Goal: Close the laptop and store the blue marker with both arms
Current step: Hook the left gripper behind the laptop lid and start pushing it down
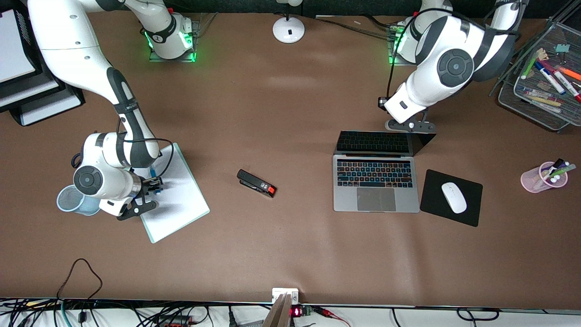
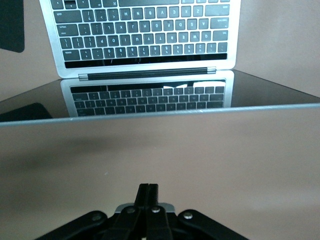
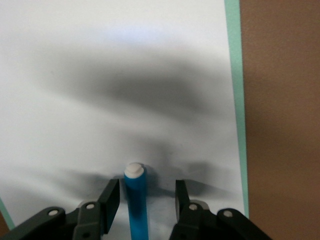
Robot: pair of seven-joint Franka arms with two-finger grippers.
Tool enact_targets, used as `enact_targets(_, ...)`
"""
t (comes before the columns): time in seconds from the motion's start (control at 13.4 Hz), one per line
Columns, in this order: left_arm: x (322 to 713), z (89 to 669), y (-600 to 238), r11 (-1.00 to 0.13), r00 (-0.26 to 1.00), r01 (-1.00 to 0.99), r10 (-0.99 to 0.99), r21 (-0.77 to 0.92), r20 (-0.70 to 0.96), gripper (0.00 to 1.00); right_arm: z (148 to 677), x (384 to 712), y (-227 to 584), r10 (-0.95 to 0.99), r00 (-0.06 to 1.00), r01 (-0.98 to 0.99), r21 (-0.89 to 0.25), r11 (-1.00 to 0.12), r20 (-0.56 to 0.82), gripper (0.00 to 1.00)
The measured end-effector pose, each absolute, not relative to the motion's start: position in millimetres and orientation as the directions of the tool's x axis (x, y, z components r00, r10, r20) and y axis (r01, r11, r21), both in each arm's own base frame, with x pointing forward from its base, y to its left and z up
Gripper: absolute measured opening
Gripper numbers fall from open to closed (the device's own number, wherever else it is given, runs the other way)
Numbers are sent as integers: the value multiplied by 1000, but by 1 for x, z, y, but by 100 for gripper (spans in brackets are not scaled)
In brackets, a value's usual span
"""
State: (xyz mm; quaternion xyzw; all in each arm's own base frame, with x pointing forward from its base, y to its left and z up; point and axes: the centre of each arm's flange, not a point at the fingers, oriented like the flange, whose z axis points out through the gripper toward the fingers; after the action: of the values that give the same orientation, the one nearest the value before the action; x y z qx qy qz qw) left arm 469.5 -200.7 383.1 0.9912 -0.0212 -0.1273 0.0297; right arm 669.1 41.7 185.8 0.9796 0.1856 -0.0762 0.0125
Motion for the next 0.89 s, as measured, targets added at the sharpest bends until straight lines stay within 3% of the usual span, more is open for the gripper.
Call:
enact_targets(0.52, 491, 351, -196, -994, 987, -3, -20, 105, -161, 3, 187, 669, 51, 374, 915, 378, -2, -926, -148, 48)
enact_targets(0.67, 497, 343, -192, -993, 989, 10, -7, 115, -147, 3, 187, 670, 51, 374, 916, 378, -2, -926, -148, 37)
enact_targets(0.89, 503, 339, -189, -993, 992, 12, -4, 121, -129, 2, 187, 670, 50, 374, 916, 378, -2, -926, -147, 33)
